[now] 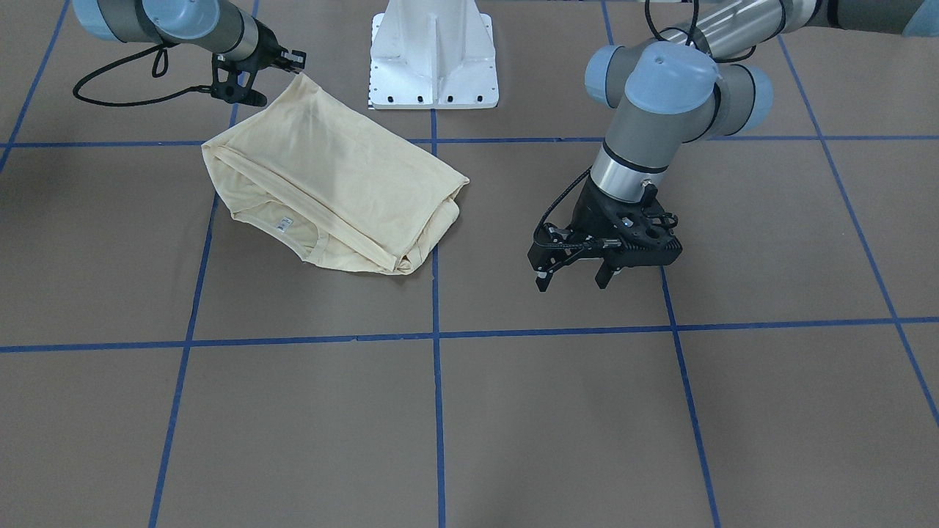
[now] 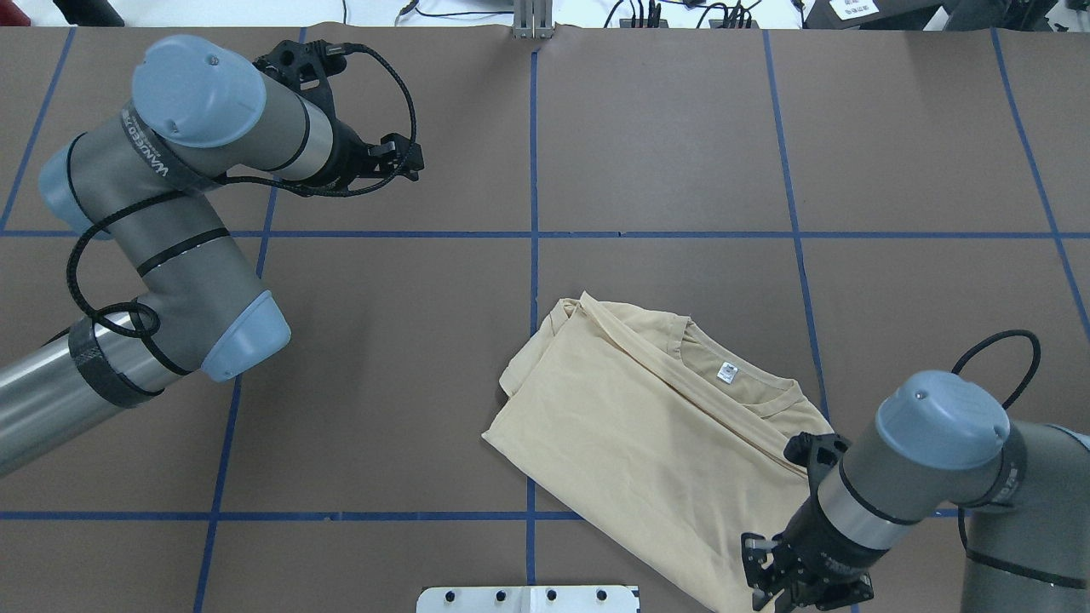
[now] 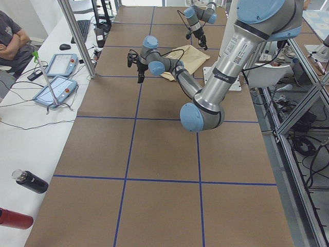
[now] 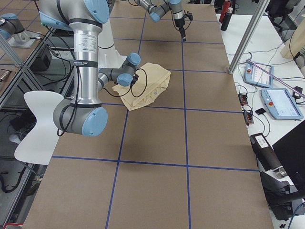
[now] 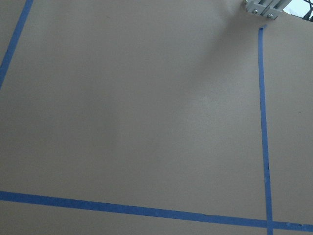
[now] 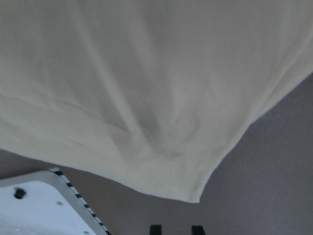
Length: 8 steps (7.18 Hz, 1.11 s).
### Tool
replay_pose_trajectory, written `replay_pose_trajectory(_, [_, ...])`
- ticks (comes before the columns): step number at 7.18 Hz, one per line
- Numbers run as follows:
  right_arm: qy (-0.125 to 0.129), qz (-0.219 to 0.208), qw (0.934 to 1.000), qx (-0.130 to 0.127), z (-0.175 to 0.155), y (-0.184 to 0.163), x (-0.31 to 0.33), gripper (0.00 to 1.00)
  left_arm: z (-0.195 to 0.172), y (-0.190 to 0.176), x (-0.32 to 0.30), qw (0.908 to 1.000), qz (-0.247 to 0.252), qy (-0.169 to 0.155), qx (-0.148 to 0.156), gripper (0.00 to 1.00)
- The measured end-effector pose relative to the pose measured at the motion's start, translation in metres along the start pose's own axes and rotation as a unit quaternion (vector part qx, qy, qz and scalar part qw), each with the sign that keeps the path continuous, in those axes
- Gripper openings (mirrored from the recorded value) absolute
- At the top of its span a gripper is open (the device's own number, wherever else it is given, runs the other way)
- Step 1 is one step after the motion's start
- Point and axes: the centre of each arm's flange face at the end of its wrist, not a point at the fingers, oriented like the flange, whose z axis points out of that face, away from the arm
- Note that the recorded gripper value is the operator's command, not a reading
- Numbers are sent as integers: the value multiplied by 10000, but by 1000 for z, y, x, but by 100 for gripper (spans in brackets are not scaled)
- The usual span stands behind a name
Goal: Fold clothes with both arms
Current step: 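Release and raise the right gripper away while the left gripper moves to the shirt edge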
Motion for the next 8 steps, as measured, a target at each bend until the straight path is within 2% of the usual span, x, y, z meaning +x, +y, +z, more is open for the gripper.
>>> replay_pose_trajectory(1, [-400,8,9988,275,-29,-24,-12,100,-7,23,7,9998,103,136,-109,100])
replay_pose_trajectory(2, [-806,-138,9948,607,-62,-51,-21,100,-11,59,17,9990,114,296,-314,100])
replay_pose_trajectory(3, [-1119,-437,9877,1002,-98,-74,-27,100,-13,102,33,9971,-163,438,-604,100])
replay_pose_trajectory(4, [-1343,-716,9773,1475,-130,-89,-36,100,-9,144,48,9930,-593,475,-903,100])
replay_pose_trajectory(5, [-1477,-846,9652,1983,-152,-101,-47,100,-2,184,59,9876,-1039,404,-1107,100])
replay_pose_trajectory(6, [-1489,-943,9565,2323,-162,-114,-52,100,7,224,67,9838,-1306,242,-1206,100])
replay_pose_trajectory(8, [-1360,-1265,9465,2638,-169,-133,-56,100,24,281,72,9801,-1467,-130,-1327,87])
